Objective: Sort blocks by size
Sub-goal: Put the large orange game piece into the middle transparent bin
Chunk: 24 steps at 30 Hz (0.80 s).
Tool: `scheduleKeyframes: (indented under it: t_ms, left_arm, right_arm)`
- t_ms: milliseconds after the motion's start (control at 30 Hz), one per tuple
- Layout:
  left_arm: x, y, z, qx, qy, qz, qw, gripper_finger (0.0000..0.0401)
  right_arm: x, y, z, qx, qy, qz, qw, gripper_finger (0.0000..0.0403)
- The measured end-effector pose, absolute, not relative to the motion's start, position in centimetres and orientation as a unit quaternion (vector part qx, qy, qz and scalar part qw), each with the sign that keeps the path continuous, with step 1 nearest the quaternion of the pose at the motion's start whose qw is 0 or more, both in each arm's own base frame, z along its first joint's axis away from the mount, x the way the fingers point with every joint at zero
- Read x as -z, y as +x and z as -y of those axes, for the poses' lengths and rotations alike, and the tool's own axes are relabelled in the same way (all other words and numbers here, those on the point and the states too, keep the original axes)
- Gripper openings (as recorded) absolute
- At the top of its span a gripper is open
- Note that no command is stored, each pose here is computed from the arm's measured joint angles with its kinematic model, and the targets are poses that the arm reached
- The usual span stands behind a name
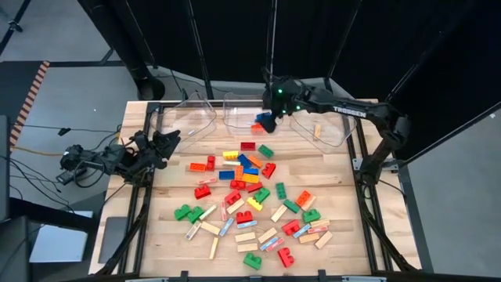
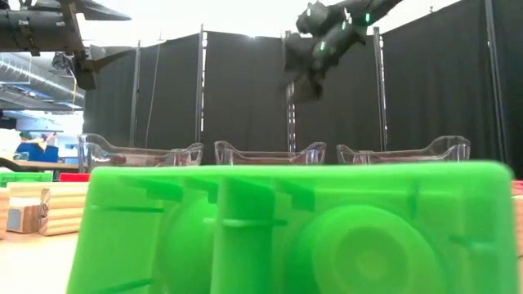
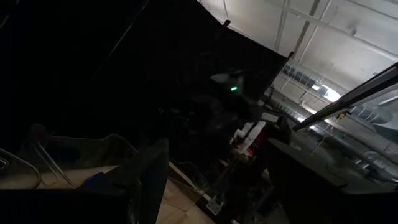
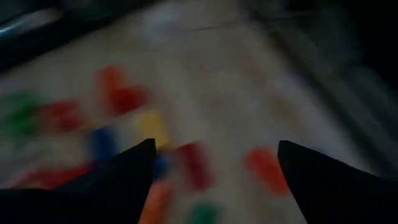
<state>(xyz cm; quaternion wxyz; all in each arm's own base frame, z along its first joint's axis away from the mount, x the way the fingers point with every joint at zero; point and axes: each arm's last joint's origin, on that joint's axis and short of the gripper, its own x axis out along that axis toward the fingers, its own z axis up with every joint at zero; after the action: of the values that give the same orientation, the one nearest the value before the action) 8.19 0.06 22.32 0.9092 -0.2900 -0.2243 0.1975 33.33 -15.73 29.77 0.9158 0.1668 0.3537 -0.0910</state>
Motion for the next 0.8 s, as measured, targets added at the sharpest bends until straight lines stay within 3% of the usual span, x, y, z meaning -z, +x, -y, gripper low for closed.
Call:
scheduleKeyframes:
  t_ms: [167,400,800]
  left_arm:
    - [-22.2,8.2,-0.1,-0.199,-0.288,0.22,0.911,0.0269]
    - [-22.1,8.3,0.0,-0.201,-0.284,0.212,0.913,0.0269]
    - [-22.1,8.3,0.0,-0.2,-0.287,0.213,0.912,0.0269]
  right_arm:
    - [-30.9,32.8,8.0,-0.062,0.145,-0.454,0.877,0.031]
    - [-25.6,29.0,-0.8,-0.078,0.046,-0.659,0.747,0.0283]
    - [-19.3,25.8,-6.0,-0.18,-0.099,-0.654,0.728,0.0279]
